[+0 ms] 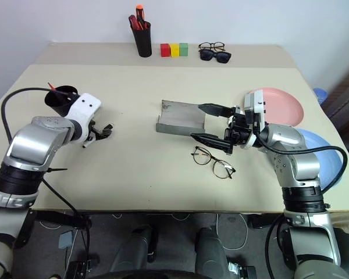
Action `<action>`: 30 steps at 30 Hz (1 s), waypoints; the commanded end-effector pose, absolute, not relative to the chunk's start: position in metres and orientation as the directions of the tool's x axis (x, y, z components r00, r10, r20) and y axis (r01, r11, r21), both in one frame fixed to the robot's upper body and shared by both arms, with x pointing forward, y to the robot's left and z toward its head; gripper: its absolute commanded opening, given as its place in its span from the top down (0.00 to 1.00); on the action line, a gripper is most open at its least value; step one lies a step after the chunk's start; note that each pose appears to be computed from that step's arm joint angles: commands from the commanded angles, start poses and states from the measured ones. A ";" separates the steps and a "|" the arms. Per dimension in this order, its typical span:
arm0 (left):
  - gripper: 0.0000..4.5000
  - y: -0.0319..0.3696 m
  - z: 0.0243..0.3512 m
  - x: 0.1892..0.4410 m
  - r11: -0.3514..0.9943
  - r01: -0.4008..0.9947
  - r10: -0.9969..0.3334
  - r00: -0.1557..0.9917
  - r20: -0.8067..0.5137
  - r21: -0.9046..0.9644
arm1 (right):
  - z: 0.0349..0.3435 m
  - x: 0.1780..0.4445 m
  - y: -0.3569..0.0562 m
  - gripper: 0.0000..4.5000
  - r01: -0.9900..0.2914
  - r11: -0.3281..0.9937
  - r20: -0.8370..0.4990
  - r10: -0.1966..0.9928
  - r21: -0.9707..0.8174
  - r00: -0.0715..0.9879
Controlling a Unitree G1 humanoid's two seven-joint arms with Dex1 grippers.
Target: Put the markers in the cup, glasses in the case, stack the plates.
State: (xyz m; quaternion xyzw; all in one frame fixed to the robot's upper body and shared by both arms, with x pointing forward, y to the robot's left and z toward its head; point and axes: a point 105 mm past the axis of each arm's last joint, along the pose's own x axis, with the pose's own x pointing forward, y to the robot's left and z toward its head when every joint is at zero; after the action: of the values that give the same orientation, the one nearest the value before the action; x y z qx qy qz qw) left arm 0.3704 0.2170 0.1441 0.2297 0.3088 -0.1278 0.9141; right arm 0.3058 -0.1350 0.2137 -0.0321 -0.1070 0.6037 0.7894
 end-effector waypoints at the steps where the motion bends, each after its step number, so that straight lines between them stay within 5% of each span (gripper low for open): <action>1: 0.13 0.213 0.149 0.378 0.865 0.385 -0.112 0.772 -0.625 0.321 | 0.226 0.301 -0.139 0.00 -0.929 0.283 0.155 0.955 -0.237 0.252; 8: 0.13 0.209 0.129 0.397 0.887 0.375 -0.112 0.741 -0.662 0.269 | 0.225 0.298 -0.143 0.00 -0.923 0.302 0.148 0.951 -0.237 0.273; 11: 0.31 0.209 0.123 0.403 0.891 0.372 -0.110 0.734 -0.671 0.260 | 0.225 0.296 -0.144 0.00 -0.921 0.309 0.147 0.948 -0.236 0.281; 17: 0.99 0.198 0.125 0.399 0.871 0.432 -0.173 0.716 -0.676 0.234 | 0.224 0.294 -0.147 0.00 -0.917 0.323 0.143 0.944 -0.235 0.296; 19: 0.99 0.192 0.129 0.395 0.859 0.459 -0.209 0.718 -0.664 0.227 | 0.225 0.294 -0.147 0.00 -0.916 0.325 0.144 0.944 -0.236 0.298; 24: 0.99 0.144 0.179 0.375 0.732 0.584 -0.411 0.789 -0.456 0.351 | 0.228 0.296 -0.144 0.00 -0.916 0.327 0.154 0.942 -0.233 0.297; 26: 0.99 0.124 0.214 0.370 0.700 0.558 -0.488 0.829 -0.272 0.446 | 0.230 0.297 -0.142 0.00 -0.919 0.321 0.162 0.943 -0.227 0.290; 30: 0.99 0.117 0.296 0.364 0.827 0.226 -0.414 0.865 0.285 0.514 | 0.232 0.296 -0.136 0.00 -0.931 0.301 0.187 0.946 -0.208 0.265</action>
State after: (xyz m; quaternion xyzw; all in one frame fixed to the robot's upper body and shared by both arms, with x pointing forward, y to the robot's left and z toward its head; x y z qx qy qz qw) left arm 0.3691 0.1022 0.2525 0.2515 -0.0889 -0.2496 0.9309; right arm 0.3019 -0.1403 0.2172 -0.0244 -0.1108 0.5807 0.8062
